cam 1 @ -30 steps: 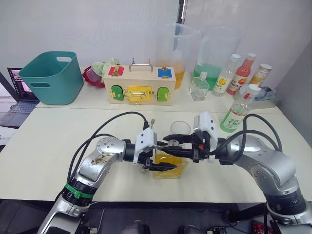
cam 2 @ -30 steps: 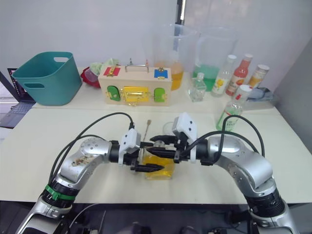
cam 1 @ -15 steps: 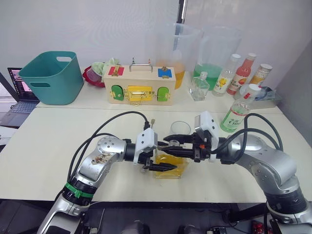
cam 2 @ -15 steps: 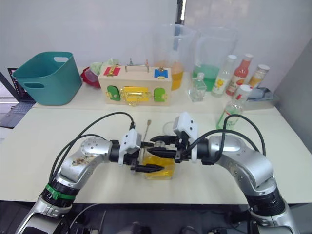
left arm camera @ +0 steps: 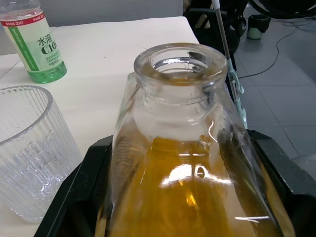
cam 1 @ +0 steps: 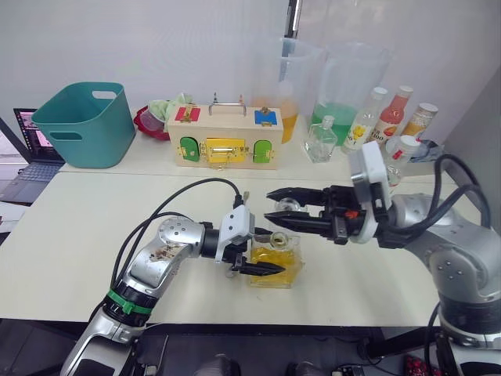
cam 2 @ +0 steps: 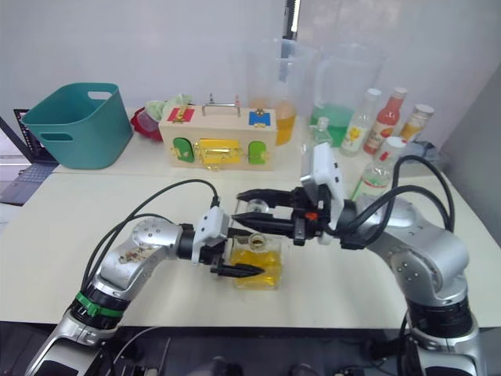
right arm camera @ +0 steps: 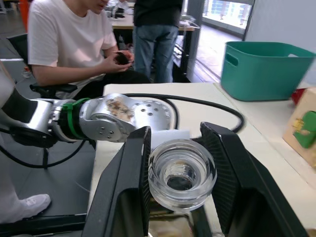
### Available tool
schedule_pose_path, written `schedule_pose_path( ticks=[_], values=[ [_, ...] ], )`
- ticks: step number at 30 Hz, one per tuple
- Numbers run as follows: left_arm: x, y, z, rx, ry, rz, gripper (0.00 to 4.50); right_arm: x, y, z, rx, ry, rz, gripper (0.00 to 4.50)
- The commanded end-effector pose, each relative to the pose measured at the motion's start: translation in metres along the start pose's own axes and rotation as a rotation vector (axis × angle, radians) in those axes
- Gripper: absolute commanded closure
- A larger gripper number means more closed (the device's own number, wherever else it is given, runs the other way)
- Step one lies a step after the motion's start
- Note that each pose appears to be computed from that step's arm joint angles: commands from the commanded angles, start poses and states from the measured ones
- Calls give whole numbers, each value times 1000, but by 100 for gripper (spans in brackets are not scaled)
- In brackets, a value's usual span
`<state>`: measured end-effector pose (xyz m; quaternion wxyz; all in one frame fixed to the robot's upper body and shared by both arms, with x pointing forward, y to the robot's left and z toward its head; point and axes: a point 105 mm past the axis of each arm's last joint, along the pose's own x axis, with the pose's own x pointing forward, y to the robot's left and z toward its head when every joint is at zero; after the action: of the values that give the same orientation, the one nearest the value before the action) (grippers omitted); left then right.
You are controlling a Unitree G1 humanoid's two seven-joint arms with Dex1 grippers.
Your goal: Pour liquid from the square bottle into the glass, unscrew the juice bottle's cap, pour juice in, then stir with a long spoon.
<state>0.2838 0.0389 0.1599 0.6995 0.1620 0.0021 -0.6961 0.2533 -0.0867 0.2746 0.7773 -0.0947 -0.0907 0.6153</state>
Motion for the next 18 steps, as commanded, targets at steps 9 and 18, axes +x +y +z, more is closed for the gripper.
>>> schedule_pose_path(
  ticks=[9, 18],
  values=[
    [8, -2, 10, -16, -56, 6, 170, -183, -96, -36, -22, 223, -728, 342],
    [8, 1, 13, -17, -63, 26, 170, -246, -119, -55, -32, 235, -1017, 342]
  ],
)
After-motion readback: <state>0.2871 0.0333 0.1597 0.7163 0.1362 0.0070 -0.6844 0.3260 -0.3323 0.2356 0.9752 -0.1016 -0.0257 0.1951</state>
